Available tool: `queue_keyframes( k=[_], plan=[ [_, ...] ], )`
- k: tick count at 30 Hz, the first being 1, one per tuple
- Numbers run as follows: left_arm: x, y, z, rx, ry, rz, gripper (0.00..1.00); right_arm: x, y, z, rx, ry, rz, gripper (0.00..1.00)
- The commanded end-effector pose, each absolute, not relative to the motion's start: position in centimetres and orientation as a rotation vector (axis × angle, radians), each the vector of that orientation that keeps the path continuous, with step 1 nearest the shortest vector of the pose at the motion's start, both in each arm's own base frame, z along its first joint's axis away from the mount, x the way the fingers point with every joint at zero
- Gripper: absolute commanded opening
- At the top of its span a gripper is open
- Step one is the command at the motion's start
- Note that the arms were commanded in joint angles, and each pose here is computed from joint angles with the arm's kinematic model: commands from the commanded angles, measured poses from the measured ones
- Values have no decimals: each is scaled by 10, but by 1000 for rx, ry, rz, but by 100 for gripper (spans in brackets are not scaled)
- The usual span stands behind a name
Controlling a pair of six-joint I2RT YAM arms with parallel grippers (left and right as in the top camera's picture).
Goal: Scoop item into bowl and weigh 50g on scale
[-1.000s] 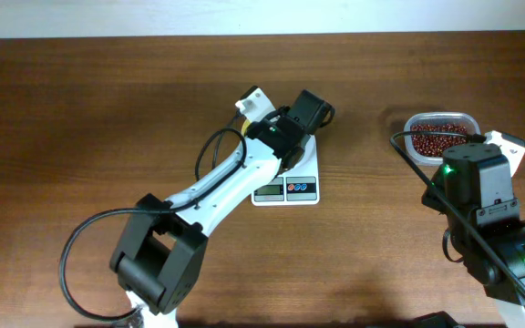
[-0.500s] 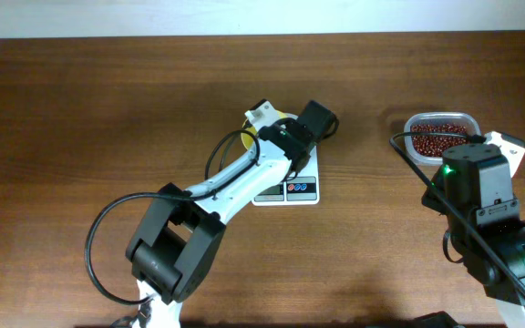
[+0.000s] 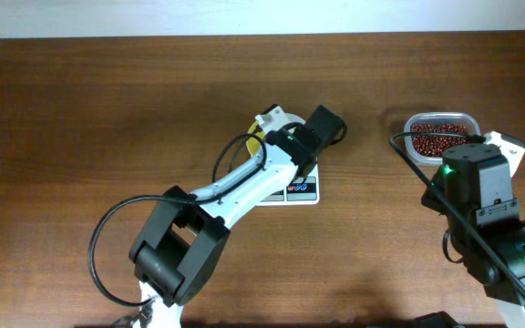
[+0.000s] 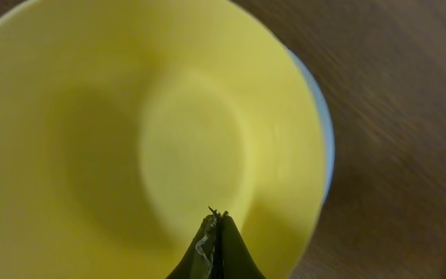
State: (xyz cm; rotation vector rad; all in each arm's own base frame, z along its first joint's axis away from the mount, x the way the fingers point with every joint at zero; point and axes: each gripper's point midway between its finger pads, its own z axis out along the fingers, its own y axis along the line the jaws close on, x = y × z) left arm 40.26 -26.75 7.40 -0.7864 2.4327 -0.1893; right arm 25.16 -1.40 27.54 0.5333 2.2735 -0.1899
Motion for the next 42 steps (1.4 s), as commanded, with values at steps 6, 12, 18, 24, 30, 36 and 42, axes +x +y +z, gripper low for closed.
queue_keyframes(
  k=[6,12,18,24,30,36,42],
  plan=[
    [416,-287,83,-706,2400,-273,0,251,-10,285,529,2254,-148,4],
    [419,-290,73,-705,2400,-273,0,251,-10,284,528,2256,-145,4],
    [427,-295,77,-680,2368,-296,0,250,-10,283,528,2263,-149,4],
    [433,-284,82,-694,2307,-233,0,249,-10,283,527,2265,-151,4],
    [439,-283,81,-701,2274,-230,0,249,-10,283,527,2267,-151,4],
    [442,-286,70,-701,2275,-227,0,248,-10,282,526,2273,-155,4],
    [446,-282,75,-710,2233,-211,0,248,-10,281,525,2277,-153,4]
  ],
)
